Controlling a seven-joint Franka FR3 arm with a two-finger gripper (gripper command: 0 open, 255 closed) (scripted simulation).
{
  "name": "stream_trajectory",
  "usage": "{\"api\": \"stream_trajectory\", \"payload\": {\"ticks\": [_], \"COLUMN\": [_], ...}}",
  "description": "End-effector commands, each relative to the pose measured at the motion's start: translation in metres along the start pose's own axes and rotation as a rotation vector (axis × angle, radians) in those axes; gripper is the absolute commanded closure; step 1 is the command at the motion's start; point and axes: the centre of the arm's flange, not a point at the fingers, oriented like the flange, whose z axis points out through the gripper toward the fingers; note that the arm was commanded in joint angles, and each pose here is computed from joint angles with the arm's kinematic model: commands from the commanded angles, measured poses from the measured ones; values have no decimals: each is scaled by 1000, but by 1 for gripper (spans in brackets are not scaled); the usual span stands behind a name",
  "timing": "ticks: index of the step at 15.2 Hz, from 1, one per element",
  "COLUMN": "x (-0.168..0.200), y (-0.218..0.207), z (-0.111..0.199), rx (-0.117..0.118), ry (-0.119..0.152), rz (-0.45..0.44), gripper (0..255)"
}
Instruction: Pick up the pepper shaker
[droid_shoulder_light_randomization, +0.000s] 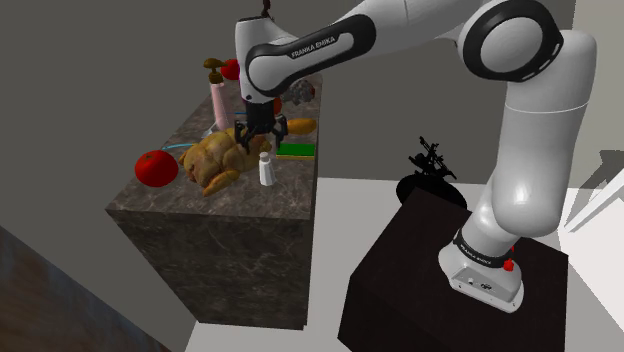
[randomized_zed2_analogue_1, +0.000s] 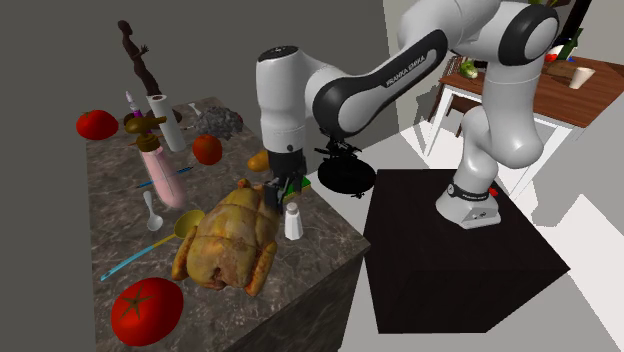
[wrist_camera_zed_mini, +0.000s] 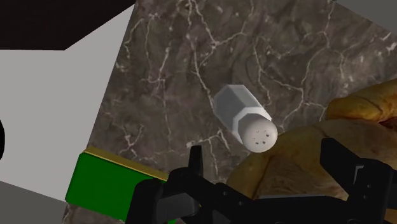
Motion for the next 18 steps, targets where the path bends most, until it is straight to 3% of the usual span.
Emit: {"api": "stream_trajectory", "payload": {"ticks": [1, 5, 6, 15, 18], "x": [0, 0, 0, 0, 0], "y": [0, 1, 2, 1, 0], "z": [11, 24, 25, 24, 9], "rx": [0, 0, 0, 0, 0], "ry": [0, 0, 0, 0, 0], "rz": [0, 0, 1, 0, 0], "gripper": [0, 0, 255, 255, 255]}}
